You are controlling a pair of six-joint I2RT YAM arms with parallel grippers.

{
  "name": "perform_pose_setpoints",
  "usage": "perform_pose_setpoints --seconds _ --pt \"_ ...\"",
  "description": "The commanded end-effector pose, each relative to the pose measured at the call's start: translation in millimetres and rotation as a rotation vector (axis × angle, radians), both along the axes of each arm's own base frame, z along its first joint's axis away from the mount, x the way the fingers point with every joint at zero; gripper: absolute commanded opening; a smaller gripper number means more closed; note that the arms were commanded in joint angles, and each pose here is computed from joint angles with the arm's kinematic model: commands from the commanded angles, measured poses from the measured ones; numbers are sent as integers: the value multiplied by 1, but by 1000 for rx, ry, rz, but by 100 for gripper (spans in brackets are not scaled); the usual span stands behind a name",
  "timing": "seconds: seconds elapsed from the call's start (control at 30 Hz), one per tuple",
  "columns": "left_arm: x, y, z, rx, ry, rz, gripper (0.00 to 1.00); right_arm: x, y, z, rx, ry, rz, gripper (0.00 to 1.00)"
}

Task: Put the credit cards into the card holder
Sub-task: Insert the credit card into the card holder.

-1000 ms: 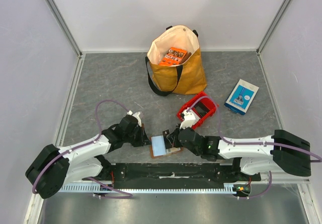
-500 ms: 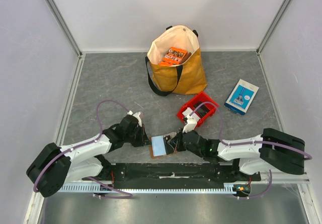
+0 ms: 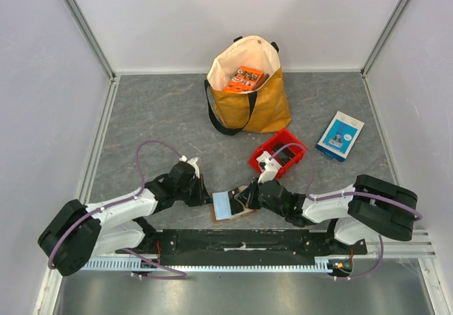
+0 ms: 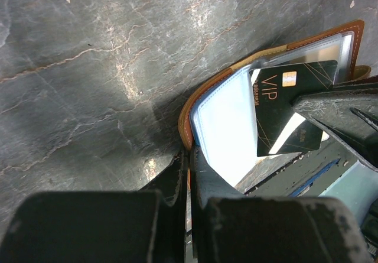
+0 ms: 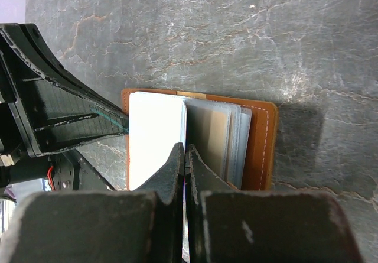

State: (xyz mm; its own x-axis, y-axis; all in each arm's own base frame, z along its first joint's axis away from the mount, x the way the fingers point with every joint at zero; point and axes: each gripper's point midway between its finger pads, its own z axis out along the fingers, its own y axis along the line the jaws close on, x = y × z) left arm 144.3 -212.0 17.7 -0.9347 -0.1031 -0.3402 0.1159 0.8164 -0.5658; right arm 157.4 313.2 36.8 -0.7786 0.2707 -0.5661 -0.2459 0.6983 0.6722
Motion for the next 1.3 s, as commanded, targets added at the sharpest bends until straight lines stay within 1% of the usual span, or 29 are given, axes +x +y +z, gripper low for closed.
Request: perform_pose_setpoints --seconds 0.0,0.17,0.27,0.6,0.73,0.93,1.17,1.2,1.23,1.27 --pt "4 -2 0 -3 -22 6 2 -7 3 -8 1 26 39 0" --pt "6 -1 1 -3 -25 17 2 -19 3 -15 13 80 74 0" --pt "7 0 1 2 -27 27 2 -23 0 -18 23 122 59 0" --pt "7 5 -2 23 -17 57 2 -17 -24 -25 -86 170 -61 0" --pt "7 5 -1 21 -20 57 2 -21 -20 -28 -91 181 -37 0" --pt "7 1 2 5 -22 44 2 -31 1 -35 -66 218 47 0" --pt "6 2 3 1 -24 46 2 -29 8 -31 -44 242 26 0" --pt "6 2 3 3 -24 47 2 -30 8 -32 -52 243 29 0" --pt "6 2 2 4 -23 47 2 -29 8 -32 -65 239 32 3" --pt "6 2 3 1 -24 47 2 -28 8 -31 -83 229 33 8"
